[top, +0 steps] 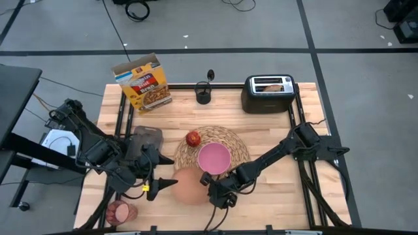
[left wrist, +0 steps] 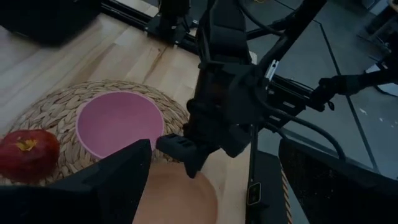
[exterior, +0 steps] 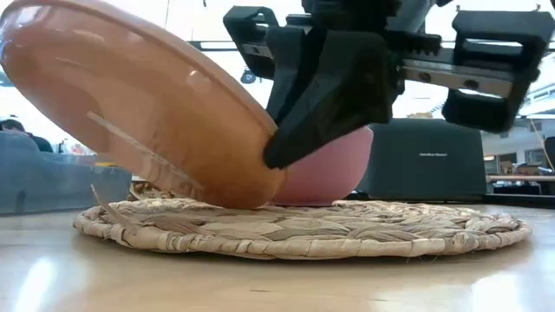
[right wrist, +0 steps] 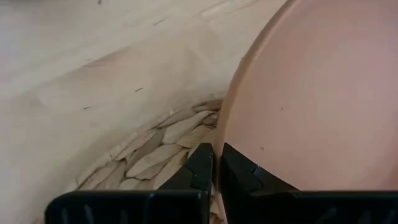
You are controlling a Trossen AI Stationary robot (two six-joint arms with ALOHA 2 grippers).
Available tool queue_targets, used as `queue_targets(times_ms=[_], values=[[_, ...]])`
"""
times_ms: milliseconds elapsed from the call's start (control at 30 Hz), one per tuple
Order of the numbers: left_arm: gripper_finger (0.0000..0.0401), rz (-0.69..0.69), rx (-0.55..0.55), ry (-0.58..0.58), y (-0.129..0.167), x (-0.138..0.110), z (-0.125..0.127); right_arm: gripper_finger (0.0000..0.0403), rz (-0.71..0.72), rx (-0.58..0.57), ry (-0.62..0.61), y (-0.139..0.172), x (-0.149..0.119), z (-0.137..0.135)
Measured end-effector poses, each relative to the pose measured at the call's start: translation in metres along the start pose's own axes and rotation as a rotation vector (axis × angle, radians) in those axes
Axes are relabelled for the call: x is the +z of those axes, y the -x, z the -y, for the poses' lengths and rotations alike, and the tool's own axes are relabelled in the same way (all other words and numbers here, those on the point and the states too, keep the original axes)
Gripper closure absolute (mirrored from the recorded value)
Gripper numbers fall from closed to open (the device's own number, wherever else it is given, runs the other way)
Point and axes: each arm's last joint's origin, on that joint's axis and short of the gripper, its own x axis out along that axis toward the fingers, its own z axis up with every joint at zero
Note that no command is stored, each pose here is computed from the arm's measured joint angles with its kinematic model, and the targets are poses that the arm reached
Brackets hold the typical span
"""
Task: Arrange a breakfast setting
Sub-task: Put the brown plate on the brown placemat, then pour the cereal into the pink bowl
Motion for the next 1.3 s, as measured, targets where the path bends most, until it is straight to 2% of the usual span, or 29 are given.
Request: queue_targets(times_ms=[200,367,467,633,700,800,933,1100,1300], values=[[0.0044,0.003,-0.005,0.02,0.0,0.0,0.001,0.0359,-0.021,-0.028,-0.002,-0.003,-0.007,-0.003],[0.0044,0.005,-0.006,0.022,0.0,0.001,0.001,0.0319,0.034,-0.06,-0.002,-0.003,-0.001,-0.002],[0.0044,0.005,-0.007,0.023,0.0,0.001,0.001,0.0292,0.056,-0.131,-0.015,-0.001,0.006,-0.001],[0.0044,-0.011,-0.024,0.037,0.001,-0.001,0.002,0.0265,0.089,-0.243,-0.081,0.031,0.027,-0.002],[0.0044,-0.015,-0.032,0.044,0.002,-0.002,0.003,0.0262,0.099,-0.285,-0.154,0.053,0.035,-0.003],[0.0044,-0.021,-0.04,0.045,0.004,-0.004,0.005,0.0261,0.11,-0.341,-0.328,0.091,0.041,0.0],[0.0044,-0.005,-0.029,0.054,0.004,-0.003,0.005,0.0261,0.059,-0.359,-0.609,0.128,0.026,0.016],[0.0044,0.036,0.025,0.051,0.0,0.001,0.0,0.0261,-0.094,-0.342,-0.832,0.13,-0.004,0.029],[0.0044,-0.006,0.094,0.056,-0.003,0.0,-0.01,0.0261,-0.111,-0.278,-0.99,0.124,-0.015,0.037]])
